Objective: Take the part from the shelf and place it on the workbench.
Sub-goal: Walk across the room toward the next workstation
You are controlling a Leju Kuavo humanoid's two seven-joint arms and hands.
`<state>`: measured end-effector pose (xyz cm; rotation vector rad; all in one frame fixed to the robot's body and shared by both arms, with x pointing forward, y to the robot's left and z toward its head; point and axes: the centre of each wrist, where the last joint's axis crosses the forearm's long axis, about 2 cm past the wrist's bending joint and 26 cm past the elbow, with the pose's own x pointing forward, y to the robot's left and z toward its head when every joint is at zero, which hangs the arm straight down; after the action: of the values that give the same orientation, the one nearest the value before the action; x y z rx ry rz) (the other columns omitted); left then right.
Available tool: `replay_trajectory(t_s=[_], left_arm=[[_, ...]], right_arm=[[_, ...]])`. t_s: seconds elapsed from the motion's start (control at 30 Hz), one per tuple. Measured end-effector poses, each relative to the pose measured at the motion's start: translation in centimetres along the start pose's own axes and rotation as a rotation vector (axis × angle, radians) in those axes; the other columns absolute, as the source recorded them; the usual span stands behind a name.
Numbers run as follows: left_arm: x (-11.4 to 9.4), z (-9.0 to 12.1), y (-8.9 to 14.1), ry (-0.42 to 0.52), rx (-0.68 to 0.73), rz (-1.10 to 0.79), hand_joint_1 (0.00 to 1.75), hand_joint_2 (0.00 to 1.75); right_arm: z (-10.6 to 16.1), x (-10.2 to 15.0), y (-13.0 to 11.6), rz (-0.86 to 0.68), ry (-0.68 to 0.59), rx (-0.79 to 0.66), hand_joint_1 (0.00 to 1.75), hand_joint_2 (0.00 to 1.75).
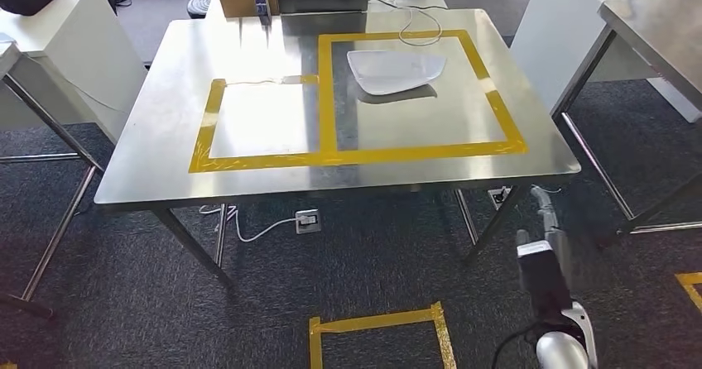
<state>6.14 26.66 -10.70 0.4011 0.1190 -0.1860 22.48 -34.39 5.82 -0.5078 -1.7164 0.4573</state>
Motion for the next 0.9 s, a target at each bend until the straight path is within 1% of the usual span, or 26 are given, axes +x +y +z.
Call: replay_trajectory(t_s=[0.07, 0.1, 0.17, 0.2, 0.3, 0.33, 0.37, 0.4, 0.47, 0.53, 0.63, 0.7, 0.77, 0.9], left_arm=[[0.2, 0.1, 0.0, -0.006, 0.001, -0.005, 0.0, 0.0], [0.3, 0.1, -0.1, -0.009, 0.002, -0.008, 0.0, 0.0], [0.7, 0.3, -0.1, -0.017, 0.001, -0.008, 0.0, 0.0], [0.8, 0.3, -0.1, -0.02, 0.002, -0.007, 0.0, 0.0], [1.0, 0.5, -0.3, -0.023, 0.0, -0.008, 0.0, 0.0], [1.1, 0.5, -0.3, -0.023, 0.001, -0.013, 0.0, 0.0], [1.2, 0.6, -0.3, -0.025, 0.002, -0.016, 0.0, 0.0], [1.3, 0.6, -0.3, -0.026, 0.003, -0.019, 0.0, 0.0], [1.4, 0.7, -0.4, -0.027, 0.0, -0.013, 0.0, 0.0], [1.4, 0.7, -0.4, -0.022, -0.006, 0.001, 0.0, 0.0], [1.0, 0.5, -0.4, -0.021, -0.004, -0.003, 0.0, 0.0], [0.7, 0.4, -0.4, -0.024, 0.002, -0.02, 0.0, 0.0], [0.5, 0.4, -0.4, -0.025, 0.006, -0.029, 0.0, 0.0], [0.8, 0.4, -0.3, -0.033, 0.014, -0.041, 0.0, 0.0]], right_arm=[[0.4, -2.4, 2.2, -0.024, 0.14, 0.134, 0.0, 0.0], [1.1, -3.8, 3.5, -0.041, 0.248, 0.206, 0.0, 0.0], [3.1, -6.0, 5.8, -0.088, 0.517, 0.343, 0.0, 0.0], [4.6, -6.8, 6.9, -0.113, 0.656, 0.406, 0.0, 0.0], [9.1, -7.9, 9.2, -0.156, 0.992, 0.533, 0.0, 0.0], [10.4, -8.0, 9.8, -0.157, 1.116, 0.565, 0.0, 0.0], [12.0, -8.2, 10.2, -0.151, 1.267, 0.596, 0.0, 0.0], [13.5, -8.2, 10.6, -0.144, 1.411, 0.617, 0.0, 0.0], [16.1, -8.2, 11.1, -0.175, 1.618, 0.621, 0.0, 0.0], [17.5, -8.0, 11.6, -0.282, 1.7, 0.576, 0.0, 0.0], [18.8, -7.6, 12.3, -0.431, 1.722, 0.51, 0.0, 0.0], [19.3, -7.2, 12.8, -0.463, 1.707, 0.484, 0.0, 0.0], [19.6, -6.8, 13.3, -0.464, 1.696, 0.47, 0.0, 0.0], [19.7, -6.3, 14.0, -0.457, 1.662, 0.471, 0.0, 0.0]])
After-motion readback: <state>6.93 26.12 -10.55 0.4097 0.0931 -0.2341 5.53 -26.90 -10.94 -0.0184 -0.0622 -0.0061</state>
